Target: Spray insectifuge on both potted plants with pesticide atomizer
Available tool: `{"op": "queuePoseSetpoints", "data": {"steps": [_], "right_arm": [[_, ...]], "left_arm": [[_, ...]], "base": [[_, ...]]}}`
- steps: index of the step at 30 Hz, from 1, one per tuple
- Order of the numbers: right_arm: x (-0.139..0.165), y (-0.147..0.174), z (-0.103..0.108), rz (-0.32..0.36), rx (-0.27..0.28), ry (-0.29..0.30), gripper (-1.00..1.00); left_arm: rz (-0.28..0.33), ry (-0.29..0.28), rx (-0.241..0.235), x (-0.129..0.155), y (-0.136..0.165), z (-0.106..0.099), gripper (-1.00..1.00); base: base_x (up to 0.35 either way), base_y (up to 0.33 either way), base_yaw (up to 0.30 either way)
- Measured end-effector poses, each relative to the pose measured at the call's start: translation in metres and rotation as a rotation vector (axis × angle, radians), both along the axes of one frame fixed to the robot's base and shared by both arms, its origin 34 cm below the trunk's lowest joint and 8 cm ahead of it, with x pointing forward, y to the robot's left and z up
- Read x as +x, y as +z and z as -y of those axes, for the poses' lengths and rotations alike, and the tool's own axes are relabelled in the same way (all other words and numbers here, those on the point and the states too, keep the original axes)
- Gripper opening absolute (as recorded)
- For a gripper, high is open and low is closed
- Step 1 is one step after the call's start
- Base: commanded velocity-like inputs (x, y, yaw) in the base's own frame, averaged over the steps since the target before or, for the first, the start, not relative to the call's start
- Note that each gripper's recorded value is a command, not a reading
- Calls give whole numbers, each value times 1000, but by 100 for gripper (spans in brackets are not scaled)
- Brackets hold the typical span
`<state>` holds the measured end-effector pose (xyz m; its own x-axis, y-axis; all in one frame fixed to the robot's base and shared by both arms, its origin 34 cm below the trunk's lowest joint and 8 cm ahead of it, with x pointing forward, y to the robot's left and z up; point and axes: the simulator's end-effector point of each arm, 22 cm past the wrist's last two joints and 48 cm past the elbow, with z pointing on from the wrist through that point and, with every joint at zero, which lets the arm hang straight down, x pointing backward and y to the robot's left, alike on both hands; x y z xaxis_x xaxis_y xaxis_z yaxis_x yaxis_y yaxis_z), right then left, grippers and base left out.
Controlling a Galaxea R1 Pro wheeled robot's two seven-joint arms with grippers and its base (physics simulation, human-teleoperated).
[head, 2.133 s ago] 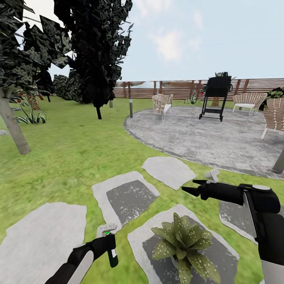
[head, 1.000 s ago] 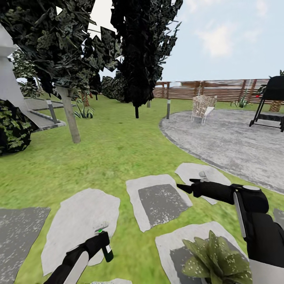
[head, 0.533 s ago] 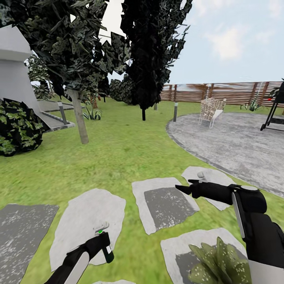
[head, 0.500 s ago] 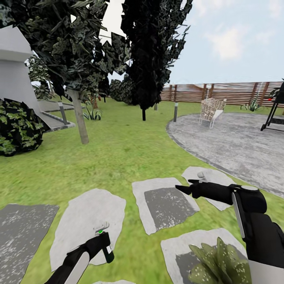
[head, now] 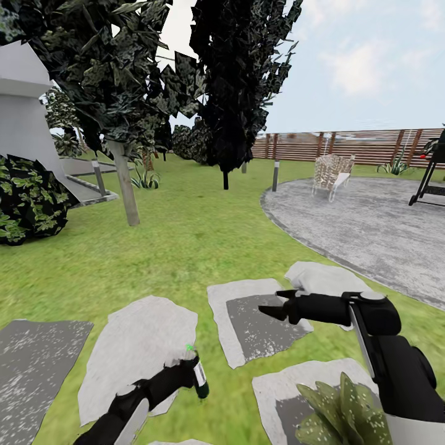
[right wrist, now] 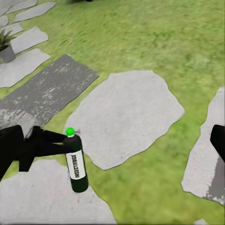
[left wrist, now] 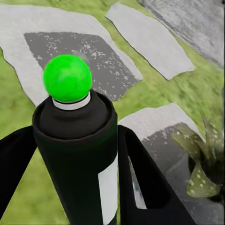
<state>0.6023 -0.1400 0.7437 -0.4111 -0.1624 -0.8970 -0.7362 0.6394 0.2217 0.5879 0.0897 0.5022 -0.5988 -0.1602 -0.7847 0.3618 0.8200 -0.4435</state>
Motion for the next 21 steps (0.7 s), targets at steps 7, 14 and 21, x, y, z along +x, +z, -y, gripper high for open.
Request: {"op": "queuePoseSetpoints", "data": {"steps": [7, 14, 21], "right_arm": [[-1, 1, -8, 36, -6, 24, 100], [-15, -8, -38, 61, -44, 119, 100], [-26, -33, -58, 61, -152, 175, 100]], "left_arm": [[205, -186, 83, -9, 13, 6, -100], [271, -425, 15, -30, 40, 25, -100], [320, -612, -16, -53, 60, 49, -100]], "base": [[0, 0, 0], [0, 0, 0], [0, 0, 0]]}}
